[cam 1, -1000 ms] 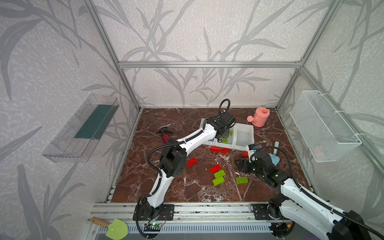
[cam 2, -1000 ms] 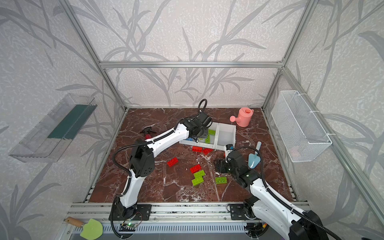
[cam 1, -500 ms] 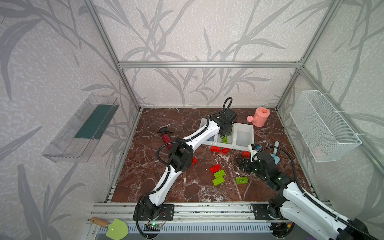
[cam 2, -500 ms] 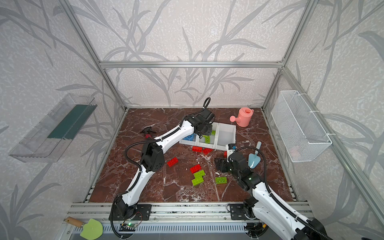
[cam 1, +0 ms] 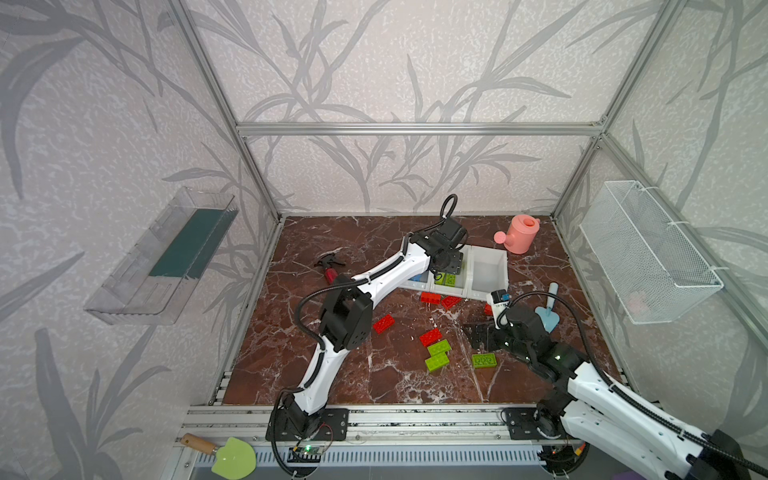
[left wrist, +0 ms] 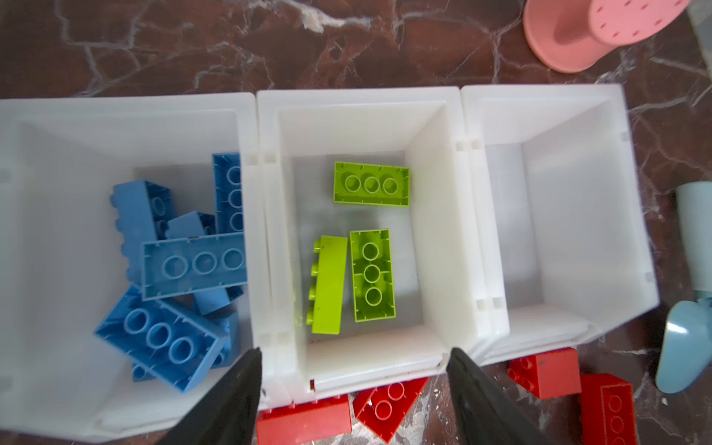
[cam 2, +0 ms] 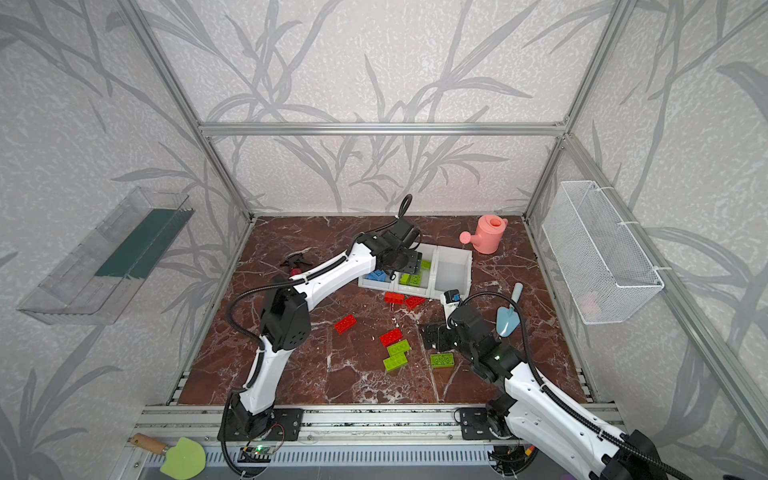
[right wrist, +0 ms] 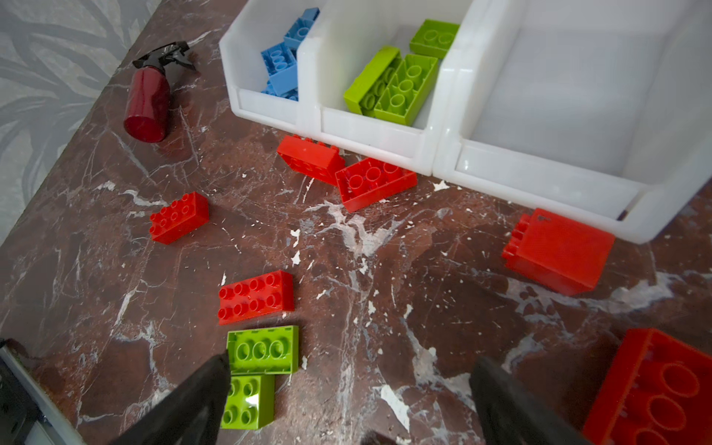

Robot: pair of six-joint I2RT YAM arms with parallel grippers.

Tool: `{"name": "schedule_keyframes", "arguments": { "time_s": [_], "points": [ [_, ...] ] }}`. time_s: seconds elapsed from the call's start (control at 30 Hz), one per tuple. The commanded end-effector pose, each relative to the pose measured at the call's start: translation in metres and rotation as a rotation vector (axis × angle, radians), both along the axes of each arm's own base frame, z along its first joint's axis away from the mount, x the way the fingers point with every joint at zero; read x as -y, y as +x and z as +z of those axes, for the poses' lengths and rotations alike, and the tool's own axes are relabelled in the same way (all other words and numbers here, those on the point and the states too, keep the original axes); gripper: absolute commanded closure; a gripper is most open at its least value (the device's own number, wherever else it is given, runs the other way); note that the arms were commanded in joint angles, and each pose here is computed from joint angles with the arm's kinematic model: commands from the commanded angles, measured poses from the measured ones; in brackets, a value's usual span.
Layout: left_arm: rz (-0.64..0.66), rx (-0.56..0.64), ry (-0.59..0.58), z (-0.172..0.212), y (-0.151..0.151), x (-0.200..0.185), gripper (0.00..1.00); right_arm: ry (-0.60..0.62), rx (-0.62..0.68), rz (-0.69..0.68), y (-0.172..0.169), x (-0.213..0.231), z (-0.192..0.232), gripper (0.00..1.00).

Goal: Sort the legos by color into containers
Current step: 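Lower the green brick into the middle compartment and release, left gripper, then reach the right gripper to the green brick beside a red brick and grasp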

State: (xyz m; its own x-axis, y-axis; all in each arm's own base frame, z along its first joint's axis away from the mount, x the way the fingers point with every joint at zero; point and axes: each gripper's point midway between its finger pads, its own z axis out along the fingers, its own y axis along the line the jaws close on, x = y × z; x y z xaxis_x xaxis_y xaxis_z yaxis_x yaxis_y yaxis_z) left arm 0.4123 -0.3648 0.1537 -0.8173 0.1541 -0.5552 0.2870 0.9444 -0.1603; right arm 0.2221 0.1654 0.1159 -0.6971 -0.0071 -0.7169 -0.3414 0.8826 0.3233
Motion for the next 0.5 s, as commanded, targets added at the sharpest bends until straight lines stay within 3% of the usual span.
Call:
{"name": "schedule_keyframes", "arguments": {
  "time_s": [0.0, 0.47],
  "points": [
    [0.041, 0.125, -0.109, 0.060, -0.005, -0.015, 0.21, -0.049, -0.017, 0.023, -0.006, -0.006, 0.001, 0.00],
    [0.190, 0.211, -0.246, 0.090, -0.101, -0.122, 0.15, -0.233, -0.097, 0.138, -0.047, -0.067, -0.021, 0.01]
  ]
}}
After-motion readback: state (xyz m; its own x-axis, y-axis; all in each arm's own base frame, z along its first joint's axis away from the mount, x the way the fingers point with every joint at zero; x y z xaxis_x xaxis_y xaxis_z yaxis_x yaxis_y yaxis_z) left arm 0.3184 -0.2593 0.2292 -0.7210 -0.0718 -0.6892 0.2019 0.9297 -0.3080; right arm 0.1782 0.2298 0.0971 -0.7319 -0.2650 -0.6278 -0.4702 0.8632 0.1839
